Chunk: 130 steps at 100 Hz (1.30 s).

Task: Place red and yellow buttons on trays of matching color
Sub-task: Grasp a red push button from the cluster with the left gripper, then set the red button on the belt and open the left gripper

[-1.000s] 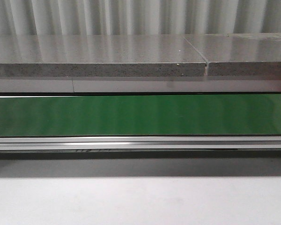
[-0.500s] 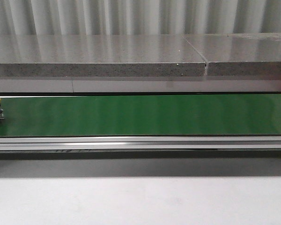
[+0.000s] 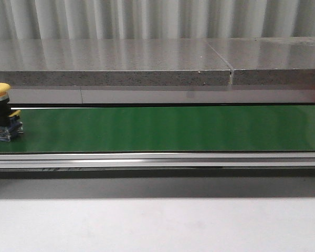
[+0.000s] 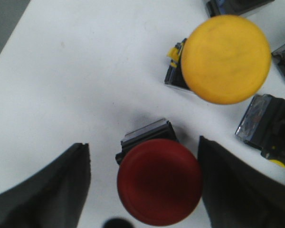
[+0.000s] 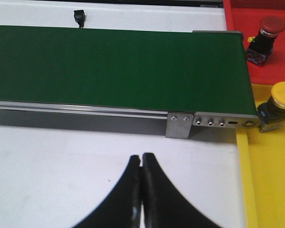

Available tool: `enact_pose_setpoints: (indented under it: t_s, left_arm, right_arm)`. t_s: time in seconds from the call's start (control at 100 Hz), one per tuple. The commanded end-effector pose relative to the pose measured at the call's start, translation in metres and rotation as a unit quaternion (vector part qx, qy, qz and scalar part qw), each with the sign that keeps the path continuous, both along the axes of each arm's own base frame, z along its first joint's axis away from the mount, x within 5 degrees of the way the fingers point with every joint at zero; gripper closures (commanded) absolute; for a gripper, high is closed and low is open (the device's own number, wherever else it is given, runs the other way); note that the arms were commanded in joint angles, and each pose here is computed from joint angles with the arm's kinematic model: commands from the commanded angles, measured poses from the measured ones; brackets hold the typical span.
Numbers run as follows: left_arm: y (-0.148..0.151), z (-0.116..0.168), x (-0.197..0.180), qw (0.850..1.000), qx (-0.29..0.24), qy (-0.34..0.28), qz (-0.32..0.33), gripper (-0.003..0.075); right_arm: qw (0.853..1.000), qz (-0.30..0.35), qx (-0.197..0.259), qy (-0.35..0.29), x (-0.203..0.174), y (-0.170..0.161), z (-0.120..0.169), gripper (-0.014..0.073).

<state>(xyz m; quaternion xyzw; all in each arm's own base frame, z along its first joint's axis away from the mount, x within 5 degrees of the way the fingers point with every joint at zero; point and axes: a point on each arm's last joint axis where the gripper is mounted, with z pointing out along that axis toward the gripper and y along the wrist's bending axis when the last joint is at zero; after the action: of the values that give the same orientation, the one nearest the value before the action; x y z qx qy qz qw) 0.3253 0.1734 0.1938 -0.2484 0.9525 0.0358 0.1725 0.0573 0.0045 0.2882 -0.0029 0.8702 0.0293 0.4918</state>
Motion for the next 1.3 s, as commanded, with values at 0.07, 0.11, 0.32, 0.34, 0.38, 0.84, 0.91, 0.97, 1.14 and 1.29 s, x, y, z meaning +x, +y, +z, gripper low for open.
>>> enact_pose_setpoints:
  t_s: [0.07, 0.11, 0.32, 0.34, 0.38, 0.84, 0.91, 0.97, 1.14, 1.29]
  left_arm:
    - [-0.001, 0.023, 0.005, 0.999, 0.023, -0.049, 0.001, 0.0468]
    - [-0.001, 0.023, 0.005, 0.999, 0.023, -0.049, 0.001, 0.0498]
    - [-0.009, 0.035, 0.002, 0.998, 0.028, -0.060, -0.006, 0.0553]
    - [-0.009, 0.040, 0.000, 0.997, 0.031, -0.064, -0.007, 0.0553]
    - [-0.012, 0.047, -0.005, 0.997, 0.032, -0.067, -0.007, 0.0553]
    - [-0.077, 0.133, -0.036, 0.987, 0.060, -0.115, -0.091, 0.0553]
    - [-0.090, 0.138, -0.033, 0.985, 0.056, -0.121, -0.110, 0.0553]
    - [-0.100, 0.139, -0.029, 0.983, 0.052, -0.126, -0.125, 0.0553]
    - [-0.124, 0.133, -0.020, 0.978, 0.044, -0.121, -0.166, 0.0553]
    - [-0.134, 0.124, -0.012, 0.976, 0.038, -0.109, -0.185, 0.0553]
  right_arm:
    - [0.999, 0.000, -0.007, -0.040, 0.003, -0.001, 0.012, 0.0661]
    - [0.999, 0.000, -0.007, -0.040, 0.003, -0.001, 0.012, 0.0661]
    - [0.999, 0.000, -0.007, -0.040, 0.003, -0.001, 0.012, 0.0661]
    - [0.999, 0.000, -0.007, -0.040, 0.003, -0.001, 0.012, 0.0661]
    - [0.999, 0.000, -0.007, -0.040, 0.003, -0.001, 0.012, 0.0661]
    - [0.999, 0.000, -0.007, -0.040, 0.003, -0.001, 0.012, 0.0661]
    - [0.999, 0.000, -0.007, -0.040, 0.003, -0.001, 0.012, 0.0661]
    - [0.999, 0.000, -0.007, -0.040, 0.003, -0.001, 0.012, 0.0661]
    - [0.999, 0.000, -0.007, -0.040, 0.003, -0.001, 0.012, 0.0661]
    - [0.999, 0.000, -0.007, -0.040, 0.003, -0.001, 0.012, 0.0661]
